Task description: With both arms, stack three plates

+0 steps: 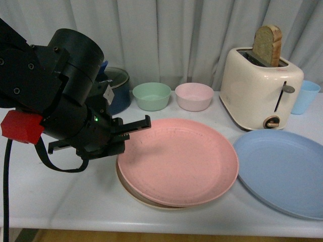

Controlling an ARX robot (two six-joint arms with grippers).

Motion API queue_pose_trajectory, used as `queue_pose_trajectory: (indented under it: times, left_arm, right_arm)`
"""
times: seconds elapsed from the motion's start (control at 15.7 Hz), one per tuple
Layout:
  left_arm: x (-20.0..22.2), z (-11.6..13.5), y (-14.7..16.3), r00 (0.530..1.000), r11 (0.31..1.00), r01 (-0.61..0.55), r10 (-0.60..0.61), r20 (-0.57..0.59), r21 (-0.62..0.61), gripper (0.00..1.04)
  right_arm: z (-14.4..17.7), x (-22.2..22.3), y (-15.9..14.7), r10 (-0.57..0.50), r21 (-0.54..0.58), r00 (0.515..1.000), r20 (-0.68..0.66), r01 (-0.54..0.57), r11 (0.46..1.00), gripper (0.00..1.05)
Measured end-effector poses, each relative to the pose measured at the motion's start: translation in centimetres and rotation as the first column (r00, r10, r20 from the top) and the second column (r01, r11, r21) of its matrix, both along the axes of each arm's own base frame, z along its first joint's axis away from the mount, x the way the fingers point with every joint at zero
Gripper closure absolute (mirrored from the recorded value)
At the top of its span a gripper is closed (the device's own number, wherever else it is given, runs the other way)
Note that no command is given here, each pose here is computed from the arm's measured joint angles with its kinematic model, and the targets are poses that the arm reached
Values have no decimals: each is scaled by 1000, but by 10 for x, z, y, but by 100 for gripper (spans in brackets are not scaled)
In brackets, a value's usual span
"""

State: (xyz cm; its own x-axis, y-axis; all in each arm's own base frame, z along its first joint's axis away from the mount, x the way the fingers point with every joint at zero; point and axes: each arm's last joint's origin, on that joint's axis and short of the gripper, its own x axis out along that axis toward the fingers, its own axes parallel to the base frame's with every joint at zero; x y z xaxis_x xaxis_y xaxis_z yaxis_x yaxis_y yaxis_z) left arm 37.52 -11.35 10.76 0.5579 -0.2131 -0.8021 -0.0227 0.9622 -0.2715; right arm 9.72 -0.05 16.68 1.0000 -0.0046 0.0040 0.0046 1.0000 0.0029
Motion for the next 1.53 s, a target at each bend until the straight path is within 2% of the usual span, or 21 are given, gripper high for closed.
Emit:
queue_pose_trajectory:
  times: [0.13, 0.38, 0.45, 0.51, 0.57, 0.64, 0.7, 0.77, 0.83, 0.96, 1.15, 1.28, 1.4, 1.47, 1.53]
  left_arm:
    - [2, 1, 2, 1000, 1000, -1, 1, 9, -6, 100]
    - [3, 6, 2, 999, 1000, 2, -1, 39, -19, 82]
    - [-40, 87, 8, 886, 997, 72, -70, 459, 13, 33]
    - [-45, 109, 9, 832, 996, 83, -82, 548, 22, 22]
    - [-47, 113, 12, 678, 996, -45, -23, 734, 72, 31]
    - [-65, 88, 27, 641, 980, -152, -2, 768, 129, 44]
    - [-81, 68, 40, 654, 970, -177, -11, 756, 167, 53]
    - [-95, 61, 51, 643, 964, -198, -9, 766, 178, 62]
    - [-103, 70, 60, 600, 961, -223, 4, 800, 162, 71]
    - [-115, 84, 67, 536, 962, -234, 11, 844, 137, 82]
    - [-126, 88, 71, 512, 965, -226, 4, 859, 130, 93]
    - [-136, 81, 76, 533, 966, -215, -5, 846, 141, 102]
    - [-150, 66, 82, 588, 964, -204, -18, 809, 169, 103]
    - [-161, 63, 88, 592, 963, -209, -13, 806, 170, 103]
    - [-167, 66, 91, 573, 963, -218, -8, 820, 161, 103]
  right_arm:
    - [0, 0, 0, 0, 0, 1000, 0, 0, 1000, 6]
    - [0, 0, 0, 0, 0, 1000, 0, 0, 1000, 6]
    - [0, 0, 0, 0, 0, 1000, 0, 0, 1000, 6]
    - [0, 0, 0, 0, 0, 1000, 0, 0, 1000, 6]
    - [0, 0, 0, 0, 0, 1000, 1, 0, 1000, 6]
    - [0, 0, 0, 0, 0, 1000, 0, 0, 1000, 6]
    - [0, 0, 0, -2, 0, 1000, -1, 2, 1000, 6]
    - [0, 0, 0, -2, 0, 1000, 1, 2, 1000, 6]
    - [0, 0, 0, -1, 0, 1000, 0, 1, 1000, 6]
    - [0, 0, 0, -1, 0, 1000, 0, 1, 1000, 6]
    - [0, 0, 0, -1, 0, 1000, 0, 1, 1000, 6]
    - [0, 0, 0, -1, 0, 1000, 0, 1, 1000, 6]
    - [0, 0, 0, -1, 0, 1000, 0, 1, 1000, 6]
    - [0, 0, 0, -1, 0, 1000, 0, 1, 1000, 6]
    - [0, 0, 0, -1, 0, 1000, 0, 1, 1000, 6]
